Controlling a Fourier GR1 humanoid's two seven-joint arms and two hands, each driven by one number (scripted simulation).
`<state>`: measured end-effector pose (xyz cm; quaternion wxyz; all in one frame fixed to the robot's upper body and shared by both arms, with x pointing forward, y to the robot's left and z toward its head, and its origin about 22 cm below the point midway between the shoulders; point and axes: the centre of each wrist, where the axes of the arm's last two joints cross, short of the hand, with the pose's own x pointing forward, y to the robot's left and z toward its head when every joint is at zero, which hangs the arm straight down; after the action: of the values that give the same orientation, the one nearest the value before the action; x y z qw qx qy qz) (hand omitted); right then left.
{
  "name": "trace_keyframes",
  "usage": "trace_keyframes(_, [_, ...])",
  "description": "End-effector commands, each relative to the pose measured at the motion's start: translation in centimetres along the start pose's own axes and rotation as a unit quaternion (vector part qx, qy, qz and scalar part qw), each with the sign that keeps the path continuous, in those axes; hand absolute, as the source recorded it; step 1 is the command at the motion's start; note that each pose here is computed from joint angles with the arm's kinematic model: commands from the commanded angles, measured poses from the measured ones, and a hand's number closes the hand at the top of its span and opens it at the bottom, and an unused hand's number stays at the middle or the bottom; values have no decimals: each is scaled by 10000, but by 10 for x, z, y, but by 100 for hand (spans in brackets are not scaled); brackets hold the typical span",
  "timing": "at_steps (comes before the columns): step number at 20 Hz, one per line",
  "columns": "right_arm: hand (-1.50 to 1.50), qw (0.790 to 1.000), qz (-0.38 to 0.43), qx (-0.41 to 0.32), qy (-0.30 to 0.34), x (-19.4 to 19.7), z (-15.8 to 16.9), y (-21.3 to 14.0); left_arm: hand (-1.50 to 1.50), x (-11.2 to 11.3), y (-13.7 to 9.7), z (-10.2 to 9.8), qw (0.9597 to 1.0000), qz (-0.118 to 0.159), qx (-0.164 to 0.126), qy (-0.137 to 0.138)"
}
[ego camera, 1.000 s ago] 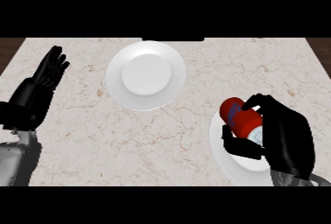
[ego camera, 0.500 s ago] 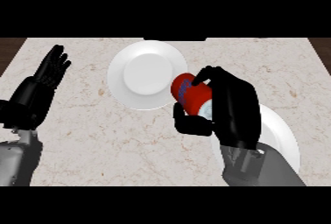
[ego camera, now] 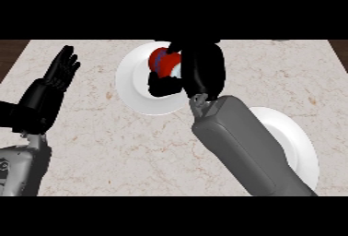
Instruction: Pick the can from the plate and place it in the plate
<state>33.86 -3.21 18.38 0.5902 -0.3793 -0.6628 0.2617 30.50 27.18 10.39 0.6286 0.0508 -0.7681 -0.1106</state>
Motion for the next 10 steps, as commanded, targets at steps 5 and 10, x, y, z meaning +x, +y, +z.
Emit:
trace_keyframes(5, [150,9994,-33,55,342,7,-56,32,0,-5,-16,2,9999,11,-102,-100])
trace_keyframes(10, [150,9982,237,175,526,5,-69,46,0,8,-16,3,9998,-33,-169,-105])
